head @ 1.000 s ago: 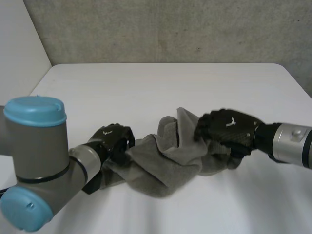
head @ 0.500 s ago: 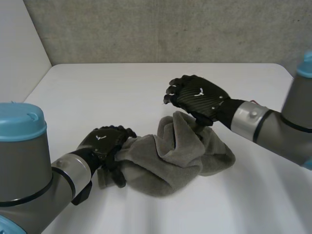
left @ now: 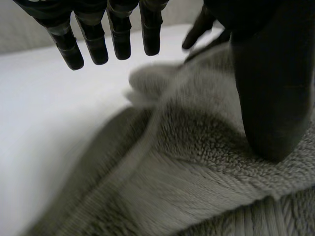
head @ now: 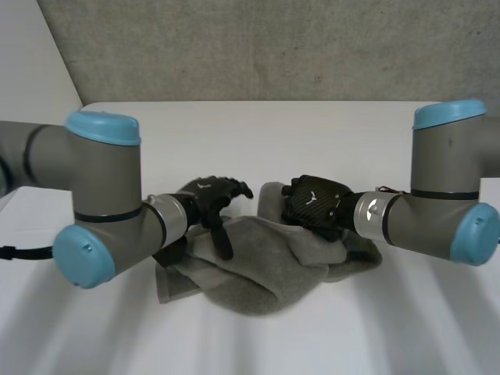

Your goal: Fold the towel.

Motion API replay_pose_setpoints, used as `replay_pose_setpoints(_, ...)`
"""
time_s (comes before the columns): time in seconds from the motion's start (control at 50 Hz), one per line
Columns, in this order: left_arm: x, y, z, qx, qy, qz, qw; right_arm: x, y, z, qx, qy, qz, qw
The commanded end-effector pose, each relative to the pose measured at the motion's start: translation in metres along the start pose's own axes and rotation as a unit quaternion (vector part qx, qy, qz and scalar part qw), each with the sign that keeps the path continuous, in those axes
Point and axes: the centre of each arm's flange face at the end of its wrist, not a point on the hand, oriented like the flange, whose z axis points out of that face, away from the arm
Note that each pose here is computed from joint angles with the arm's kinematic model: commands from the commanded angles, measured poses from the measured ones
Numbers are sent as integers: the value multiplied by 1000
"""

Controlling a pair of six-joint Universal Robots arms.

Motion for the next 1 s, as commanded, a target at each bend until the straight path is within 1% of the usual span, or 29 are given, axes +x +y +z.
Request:
replay_pose_setpoints(0.02,-1,23,19,-44,19,48,998,6,-11,-34,24,24,57,998)
replay_pose_setpoints(0.06,-1,24,20,-46,18,54,997,9,-12,-48,40,43,87,994)
replay_pose_setpoints(0.08,0,24,20,-45,19,58,997,9,-12,-48,40,43,87,994)
replay_pose_setpoints(0.12,1,24,20,-45,20,58,997,8,-17,-62,52,63,99,992)
replay_pose_setpoints(0.28,5,22,12,-44,20,60,997,-1,-9,-81,48,97,107,988)
replay_pose_setpoints(0.36,2,20,3,-46,14,55,997,-6,-1,-84,39,99,117,987)
replay_pose_setpoints(0.46,6,17,-25,-48,10,52,997,-12,8,-86,26,92,136,986)
replay_pose_setpoints(0.5,6,17,-25,-49,10,52,997,-16,13,-86,17,87,140,986)
replay_pose_setpoints(0.6,9,23,-60,-65,-3,43,997,-14,12,-94,13,95,143,985)
replay_pose_setpoints(0.7,7,27,-76,-68,-17,38,997,-7,11,-103,9,105,150,983)
replay_pose_setpoints(0.76,6,30,-81,-66,-25,38,997,-9,11,-104,7,102,153,983)
replay_pose_setpoints(0.92,0,39,-79,-73,-50,43,995,-16,15,-102,0,90,161,983)
replay_pose_setpoints(1.0,-4,36,-75,-73,-58,46,995,-16,13,-101,1,85,143,986)
